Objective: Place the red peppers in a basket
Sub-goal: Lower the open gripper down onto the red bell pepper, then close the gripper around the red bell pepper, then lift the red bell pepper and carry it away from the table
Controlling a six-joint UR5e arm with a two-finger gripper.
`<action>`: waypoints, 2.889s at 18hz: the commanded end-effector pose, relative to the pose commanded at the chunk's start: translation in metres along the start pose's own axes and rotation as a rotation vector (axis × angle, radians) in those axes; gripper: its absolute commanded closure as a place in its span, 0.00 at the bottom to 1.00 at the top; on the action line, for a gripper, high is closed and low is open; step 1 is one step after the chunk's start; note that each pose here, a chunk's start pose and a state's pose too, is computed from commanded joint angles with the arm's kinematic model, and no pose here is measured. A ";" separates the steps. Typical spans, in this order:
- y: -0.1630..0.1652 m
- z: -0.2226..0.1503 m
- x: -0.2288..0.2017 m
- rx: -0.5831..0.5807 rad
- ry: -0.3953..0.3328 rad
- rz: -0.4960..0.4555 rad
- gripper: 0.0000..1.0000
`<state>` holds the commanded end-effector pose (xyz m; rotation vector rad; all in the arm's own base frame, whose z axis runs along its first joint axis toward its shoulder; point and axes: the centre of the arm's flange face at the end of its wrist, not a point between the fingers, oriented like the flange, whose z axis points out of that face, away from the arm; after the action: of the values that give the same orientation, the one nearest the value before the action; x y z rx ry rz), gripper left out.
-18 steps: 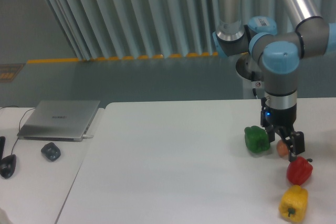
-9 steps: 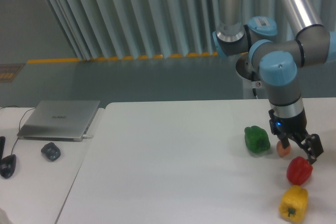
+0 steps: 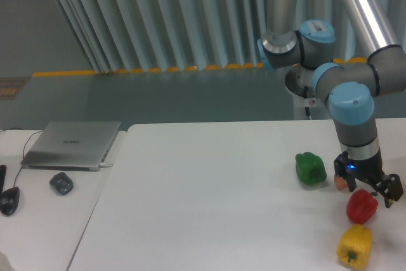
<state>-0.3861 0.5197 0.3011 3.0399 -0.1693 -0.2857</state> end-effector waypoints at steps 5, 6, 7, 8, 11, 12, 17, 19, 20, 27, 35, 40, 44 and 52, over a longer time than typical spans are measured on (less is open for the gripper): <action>-0.014 0.009 0.012 -0.008 0.009 0.006 0.00; -0.015 0.012 0.012 -0.012 0.014 0.005 0.00; -0.015 0.013 0.012 -0.012 0.015 0.007 0.00; -0.016 0.015 0.012 -0.013 0.018 0.008 0.00; -0.015 0.019 0.010 -0.015 0.021 0.011 0.00; -0.014 0.020 0.007 -0.015 0.020 0.010 0.00; -0.012 0.030 0.000 -0.020 0.025 0.000 0.00; -0.013 0.034 0.000 -0.024 0.030 0.001 0.00; -0.013 0.034 0.000 -0.026 0.030 0.001 0.10; -0.011 0.028 0.001 -0.049 0.011 0.007 0.76; -0.005 -0.022 -0.011 -0.002 -0.033 -0.006 0.78; 0.012 -0.065 -0.025 -0.011 -0.016 0.251 0.78; 0.045 -0.081 -0.046 0.073 -0.003 0.467 0.77; 0.110 -0.066 -0.093 0.042 -0.015 0.623 0.75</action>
<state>-0.4757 0.4266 0.3925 2.8322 -1.0954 -0.2512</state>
